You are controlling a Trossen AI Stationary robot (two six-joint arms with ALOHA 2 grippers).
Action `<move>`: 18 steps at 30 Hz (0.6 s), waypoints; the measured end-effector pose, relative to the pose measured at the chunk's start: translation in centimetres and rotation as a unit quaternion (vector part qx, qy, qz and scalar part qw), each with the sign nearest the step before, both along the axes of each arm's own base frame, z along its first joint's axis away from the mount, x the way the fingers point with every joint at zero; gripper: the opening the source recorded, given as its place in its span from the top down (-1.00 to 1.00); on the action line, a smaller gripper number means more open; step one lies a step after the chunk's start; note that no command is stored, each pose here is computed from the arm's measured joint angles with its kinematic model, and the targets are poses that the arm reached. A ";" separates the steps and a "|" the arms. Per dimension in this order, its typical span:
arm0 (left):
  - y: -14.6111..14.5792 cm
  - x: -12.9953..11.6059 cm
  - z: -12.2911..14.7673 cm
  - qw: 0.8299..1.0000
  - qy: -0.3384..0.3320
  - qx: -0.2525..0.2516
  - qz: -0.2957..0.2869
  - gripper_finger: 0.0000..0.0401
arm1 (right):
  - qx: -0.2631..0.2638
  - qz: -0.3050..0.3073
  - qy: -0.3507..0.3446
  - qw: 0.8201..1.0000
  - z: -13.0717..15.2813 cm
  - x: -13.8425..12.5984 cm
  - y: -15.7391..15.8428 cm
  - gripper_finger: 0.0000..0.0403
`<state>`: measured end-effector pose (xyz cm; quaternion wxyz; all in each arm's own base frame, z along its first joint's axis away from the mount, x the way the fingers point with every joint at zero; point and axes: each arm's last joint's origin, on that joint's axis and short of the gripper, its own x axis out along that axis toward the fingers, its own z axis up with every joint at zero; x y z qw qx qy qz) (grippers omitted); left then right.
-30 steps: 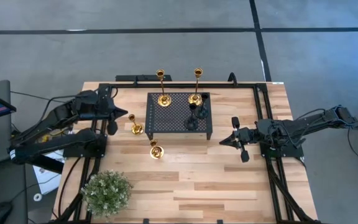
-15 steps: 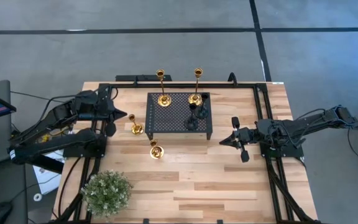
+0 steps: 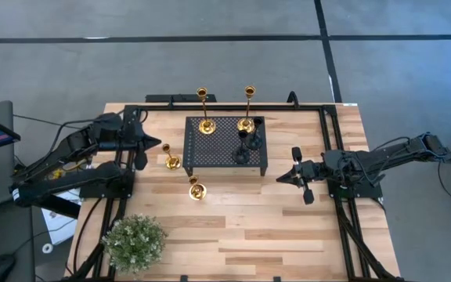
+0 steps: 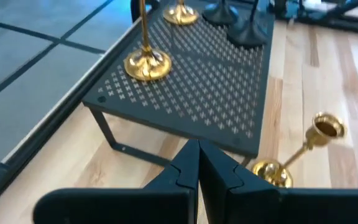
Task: Pick & Place candle stick holders
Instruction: Put the golden candle holder on the shelf
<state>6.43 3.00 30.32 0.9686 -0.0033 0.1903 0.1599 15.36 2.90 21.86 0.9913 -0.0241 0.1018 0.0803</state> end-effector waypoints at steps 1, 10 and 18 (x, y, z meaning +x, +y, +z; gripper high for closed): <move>0.0 0.0 0.1 1.000 -0.006 0.000 0.002 0.97 | 0.000 0.000 -0.001 1.000 0.0 0.0 0.0 1.00; 0.0 0.1 0.9 0.999 -0.038 0.008 -0.015 0.97 | 0.014 -0.002 -0.008 1.000 0.2 0.0 0.0 1.00; -0.7 -1.1 6.3 0.997 -0.075 0.029 -0.015 0.97 | 0.011 -0.001 -0.008 1.000 0.2 0.0 0.0 1.00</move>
